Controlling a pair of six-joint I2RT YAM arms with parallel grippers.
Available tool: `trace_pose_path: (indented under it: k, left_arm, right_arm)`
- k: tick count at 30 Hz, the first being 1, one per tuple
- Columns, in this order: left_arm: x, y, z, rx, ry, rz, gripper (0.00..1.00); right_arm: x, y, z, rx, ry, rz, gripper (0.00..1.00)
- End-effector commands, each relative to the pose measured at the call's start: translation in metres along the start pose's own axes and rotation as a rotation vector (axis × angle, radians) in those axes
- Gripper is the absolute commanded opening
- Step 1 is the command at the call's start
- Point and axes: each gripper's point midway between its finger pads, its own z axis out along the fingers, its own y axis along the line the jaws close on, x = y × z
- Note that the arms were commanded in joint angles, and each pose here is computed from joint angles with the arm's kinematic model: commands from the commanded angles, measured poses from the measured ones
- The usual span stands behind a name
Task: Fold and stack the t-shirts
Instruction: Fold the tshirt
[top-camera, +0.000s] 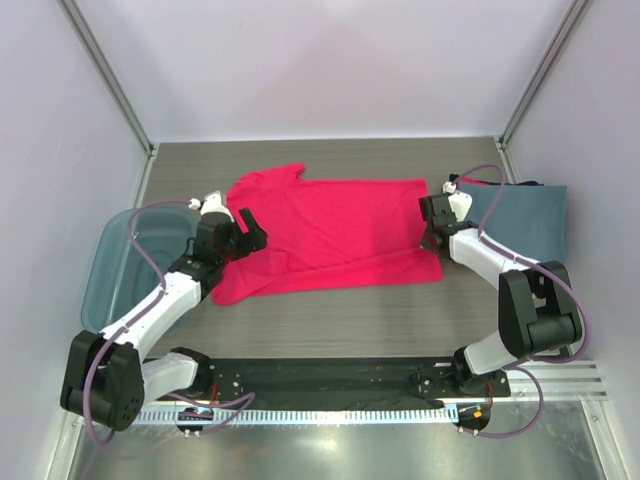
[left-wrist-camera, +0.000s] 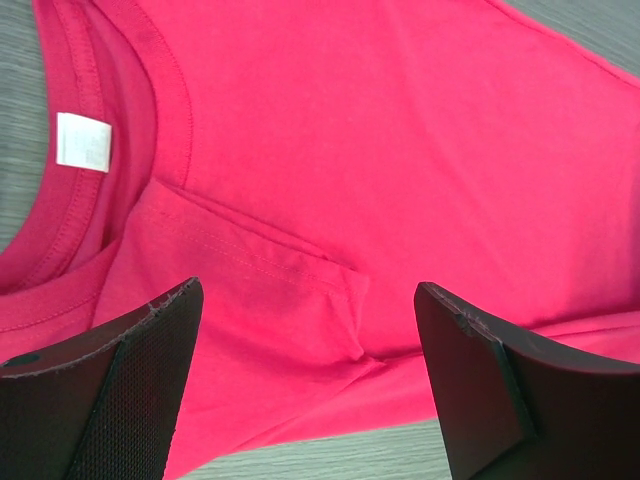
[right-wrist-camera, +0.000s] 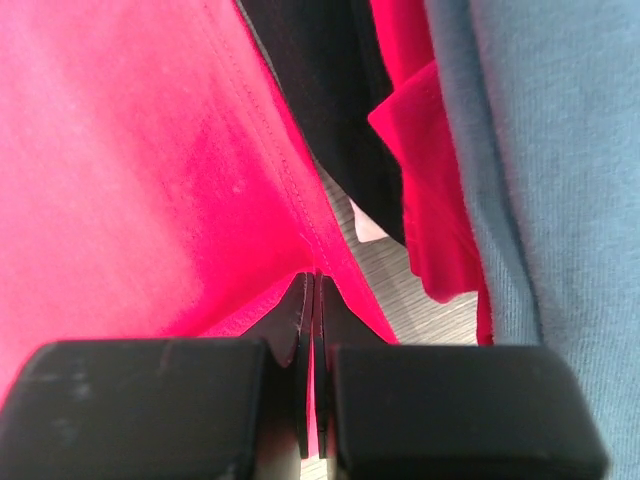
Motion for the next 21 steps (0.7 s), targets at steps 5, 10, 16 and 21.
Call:
trace_pose_path:
  k: [5,10,16,21]
  left_arm:
    - [-0.008,0.017,0.011,-0.124,-0.013,0.055,0.87]
    - [-0.011,0.031,0.014,-0.206,-0.023,0.072,0.82]
    - [-0.012,0.043,0.020,-0.272,-0.013,0.092,0.77]
    - [-0.008,0.047,0.030,-0.277,0.026,0.100,0.66]
  right_arm:
    - [-0.027,0.002,-0.002,0.036,-0.077,0.046,0.47]
    - [-0.038,0.025,-0.032,-0.088,-0.131,0.021,0.47]
    - [-0.005,0.130,-0.079,-0.519,-0.059,-0.065,0.42]
    - [0.028,0.216,-0.119,-0.789,0.021,-0.117,0.38]
